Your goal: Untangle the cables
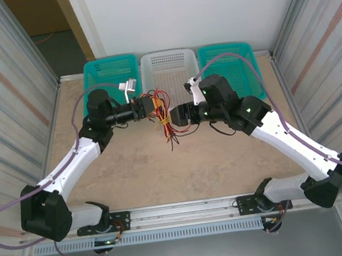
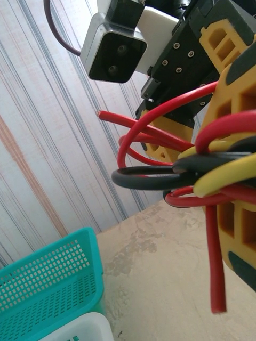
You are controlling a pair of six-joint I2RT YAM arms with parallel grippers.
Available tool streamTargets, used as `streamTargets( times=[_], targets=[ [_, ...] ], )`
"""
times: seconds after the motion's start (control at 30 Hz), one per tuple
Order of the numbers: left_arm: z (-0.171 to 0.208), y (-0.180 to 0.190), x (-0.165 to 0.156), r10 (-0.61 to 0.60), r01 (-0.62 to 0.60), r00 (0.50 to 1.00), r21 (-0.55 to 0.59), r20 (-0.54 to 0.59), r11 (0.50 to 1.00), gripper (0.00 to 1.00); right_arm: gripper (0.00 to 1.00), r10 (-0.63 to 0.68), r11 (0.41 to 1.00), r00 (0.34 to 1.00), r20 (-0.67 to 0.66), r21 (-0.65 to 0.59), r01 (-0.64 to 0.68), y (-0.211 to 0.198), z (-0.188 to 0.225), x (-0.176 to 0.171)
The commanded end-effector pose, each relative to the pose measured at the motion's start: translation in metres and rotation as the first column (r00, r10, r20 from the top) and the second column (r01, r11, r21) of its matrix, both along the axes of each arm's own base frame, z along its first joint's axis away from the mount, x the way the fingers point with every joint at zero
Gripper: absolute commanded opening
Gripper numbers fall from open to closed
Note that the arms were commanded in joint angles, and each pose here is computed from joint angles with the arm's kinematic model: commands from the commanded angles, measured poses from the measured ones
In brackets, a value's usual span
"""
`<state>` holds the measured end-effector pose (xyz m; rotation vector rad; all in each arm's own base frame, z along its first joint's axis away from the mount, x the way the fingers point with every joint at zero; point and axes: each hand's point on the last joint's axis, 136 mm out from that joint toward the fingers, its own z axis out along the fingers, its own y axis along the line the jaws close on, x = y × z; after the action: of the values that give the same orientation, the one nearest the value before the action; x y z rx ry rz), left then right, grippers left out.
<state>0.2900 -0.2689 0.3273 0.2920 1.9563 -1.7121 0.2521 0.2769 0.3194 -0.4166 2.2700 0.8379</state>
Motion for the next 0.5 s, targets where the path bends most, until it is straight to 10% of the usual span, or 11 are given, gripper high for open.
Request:
streamTargets(
  times=[0.0,0.2,0.47],
  targets=[
    [0.019,0.000,-0.006,-0.033,0.033,0.996,0.008,0.082,0.999,0.00,0.70,0.046,0.998,0.999,-0.019,-0.049,-0.046,-0.005,0.000,-0.004],
    [0.016,0.000,-0.007,-0.040,0.037,0.996,0.035,0.085,0.999,0.00,0.39,0.082,0.994,0.995,-0.052,-0.066,-0.085,0.001,-0.006,-0.007],
    [0.013,-0.001,-0.007,-0.053,0.050,0.996,0.037,0.076,0.998,0.00,0.33,0.143,0.989,0.987,-0.068,-0.016,-0.145,0.013,-0.005,-0.014]
  ],
)
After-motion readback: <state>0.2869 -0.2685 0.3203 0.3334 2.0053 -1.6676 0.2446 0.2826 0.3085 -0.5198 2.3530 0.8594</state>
